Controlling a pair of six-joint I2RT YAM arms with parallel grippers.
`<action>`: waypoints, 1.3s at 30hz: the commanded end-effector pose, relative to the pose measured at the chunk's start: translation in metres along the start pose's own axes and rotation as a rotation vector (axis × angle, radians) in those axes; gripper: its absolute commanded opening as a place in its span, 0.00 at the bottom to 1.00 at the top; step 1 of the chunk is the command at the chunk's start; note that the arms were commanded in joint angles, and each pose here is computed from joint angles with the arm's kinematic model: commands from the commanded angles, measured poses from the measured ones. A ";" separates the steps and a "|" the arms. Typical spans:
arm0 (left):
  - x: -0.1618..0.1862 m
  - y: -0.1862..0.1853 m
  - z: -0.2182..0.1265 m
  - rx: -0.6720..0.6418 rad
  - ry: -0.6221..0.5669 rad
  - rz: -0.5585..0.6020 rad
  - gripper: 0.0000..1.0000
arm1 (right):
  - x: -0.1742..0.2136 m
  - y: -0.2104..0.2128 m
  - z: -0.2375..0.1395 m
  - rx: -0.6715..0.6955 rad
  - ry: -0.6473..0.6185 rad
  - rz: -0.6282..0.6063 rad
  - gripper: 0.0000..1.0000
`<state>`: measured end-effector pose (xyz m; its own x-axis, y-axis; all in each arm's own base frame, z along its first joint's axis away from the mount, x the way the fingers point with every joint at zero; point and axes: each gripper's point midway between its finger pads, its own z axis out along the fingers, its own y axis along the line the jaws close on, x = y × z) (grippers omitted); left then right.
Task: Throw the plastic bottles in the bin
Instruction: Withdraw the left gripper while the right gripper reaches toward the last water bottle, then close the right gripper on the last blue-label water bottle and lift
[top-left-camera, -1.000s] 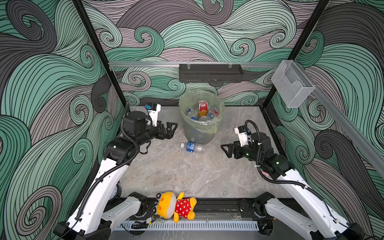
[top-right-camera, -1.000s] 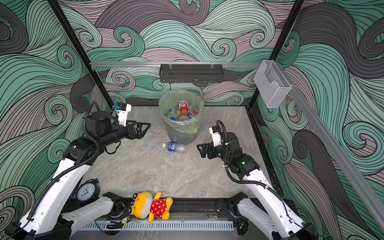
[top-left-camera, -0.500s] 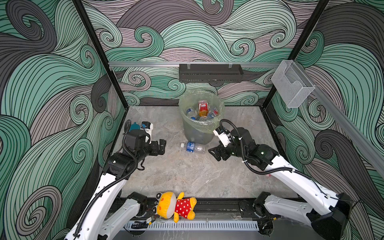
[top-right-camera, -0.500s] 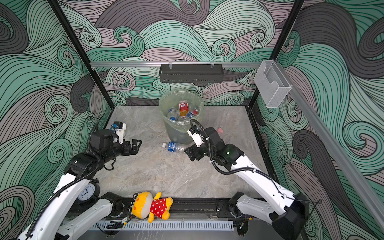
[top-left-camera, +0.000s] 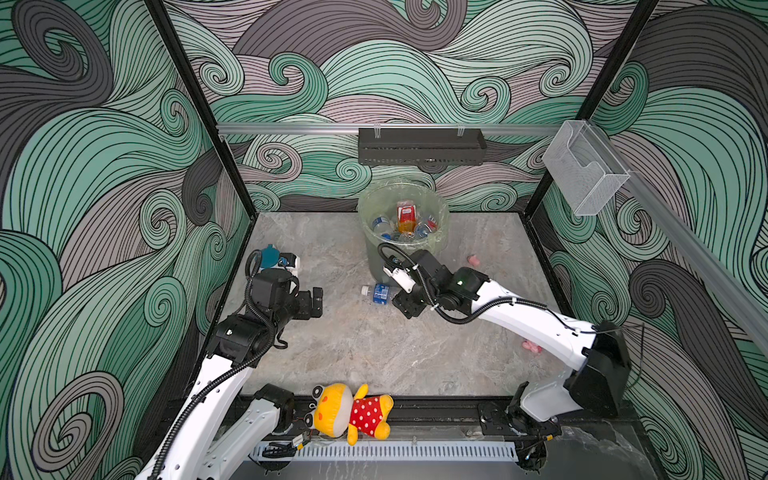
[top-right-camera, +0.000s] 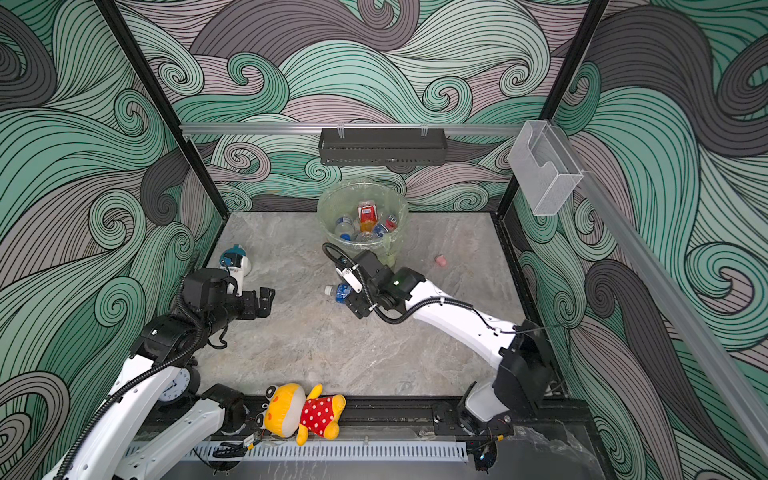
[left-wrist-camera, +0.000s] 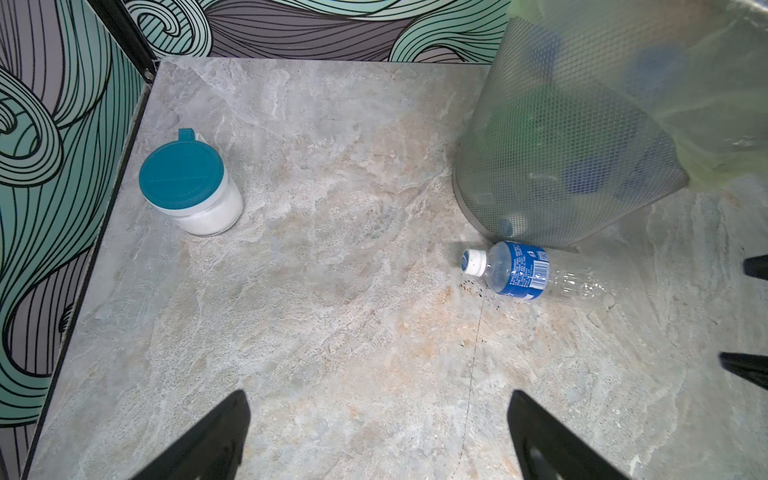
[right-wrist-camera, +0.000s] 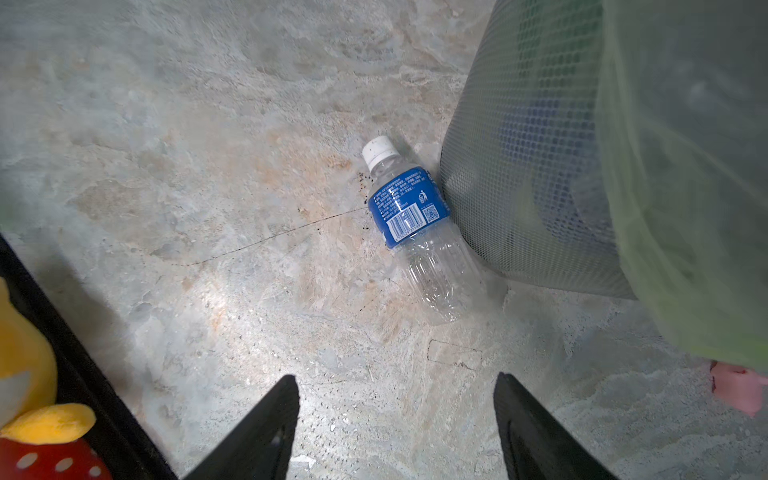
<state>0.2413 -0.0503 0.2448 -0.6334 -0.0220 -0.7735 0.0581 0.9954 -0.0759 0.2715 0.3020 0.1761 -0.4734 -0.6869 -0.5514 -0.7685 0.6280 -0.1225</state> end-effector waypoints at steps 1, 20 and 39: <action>0.003 0.010 -0.010 -0.040 -0.008 0.005 0.99 | 0.006 -0.008 0.010 0.070 0.078 -0.057 0.75; 0.020 0.019 -0.021 -0.059 -0.007 0.017 0.99 | 0.013 0.003 0.090 0.153 0.240 -0.154 0.73; 0.024 0.020 -0.020 -0.065 -0.002 0.022 0.99 | 0.018 0.001 0.134 0.226 0.283 -0.241 0.75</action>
<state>0.2152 -0.0349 0.2381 -0.6269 -0.0035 -0.7791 0.0408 0.9985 -0.0374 0.3163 0.3338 0.0627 -0.4383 -0.8611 -0.2576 -0.7656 0.5079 -0.3949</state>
